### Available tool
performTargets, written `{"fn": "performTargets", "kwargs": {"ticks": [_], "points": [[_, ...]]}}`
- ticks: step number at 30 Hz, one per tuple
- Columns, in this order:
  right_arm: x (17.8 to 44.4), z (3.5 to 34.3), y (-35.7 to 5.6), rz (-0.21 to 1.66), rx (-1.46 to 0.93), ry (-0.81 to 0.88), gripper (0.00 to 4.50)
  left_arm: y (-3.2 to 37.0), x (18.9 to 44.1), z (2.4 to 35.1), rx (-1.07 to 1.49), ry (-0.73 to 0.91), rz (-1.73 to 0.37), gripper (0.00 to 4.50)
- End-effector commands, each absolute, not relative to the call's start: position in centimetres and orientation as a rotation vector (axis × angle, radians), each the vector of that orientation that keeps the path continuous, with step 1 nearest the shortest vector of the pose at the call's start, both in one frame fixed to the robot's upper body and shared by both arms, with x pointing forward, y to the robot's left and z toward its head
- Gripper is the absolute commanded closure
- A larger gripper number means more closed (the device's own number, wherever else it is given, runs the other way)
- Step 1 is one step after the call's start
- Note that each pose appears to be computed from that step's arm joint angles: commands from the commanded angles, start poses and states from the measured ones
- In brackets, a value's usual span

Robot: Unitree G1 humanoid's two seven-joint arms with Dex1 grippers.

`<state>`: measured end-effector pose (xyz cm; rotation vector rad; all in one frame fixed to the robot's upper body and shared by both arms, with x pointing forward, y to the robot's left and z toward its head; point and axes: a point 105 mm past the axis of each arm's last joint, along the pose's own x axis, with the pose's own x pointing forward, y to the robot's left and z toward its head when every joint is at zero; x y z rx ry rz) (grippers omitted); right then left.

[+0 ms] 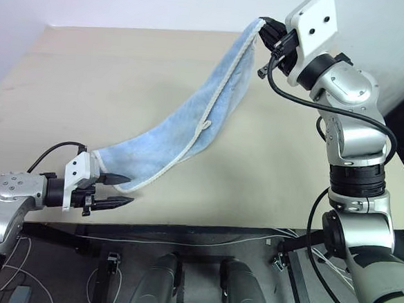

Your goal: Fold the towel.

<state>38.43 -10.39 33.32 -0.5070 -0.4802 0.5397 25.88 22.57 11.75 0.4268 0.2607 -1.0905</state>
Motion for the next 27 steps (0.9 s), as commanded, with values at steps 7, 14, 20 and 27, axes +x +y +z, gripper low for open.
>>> {"fn": "performTargets", "kwargs": {"ticks": [7, 14, 20, 27], "points": [[37.8, 34.6, -10.9, 0.506, -0.511, -0.522, 4.50, 24.4, 26.4, 10.1, 0.636, 0.252, -1.053, 0.04], [37.8, 34.5, -11.1, 0.496, -0.515, -0.514, 4.50, 24.4, 27.1, 8.8, 0.677, 0.258, -1.028, 0.04], [37.9, 34.5, -11.2, 0.490, -0.500, -0.501, 4.50, 25.0, 27.3, 7.2, 0.648, 0.351, -1.027, 1.61], [37.8, 34.4, -11.3, 0.495, -0.506, -0.494, 4.50, 25.6, 28.6, 7.8, 0.644, 0.291, -0.943, 3.71]]}}
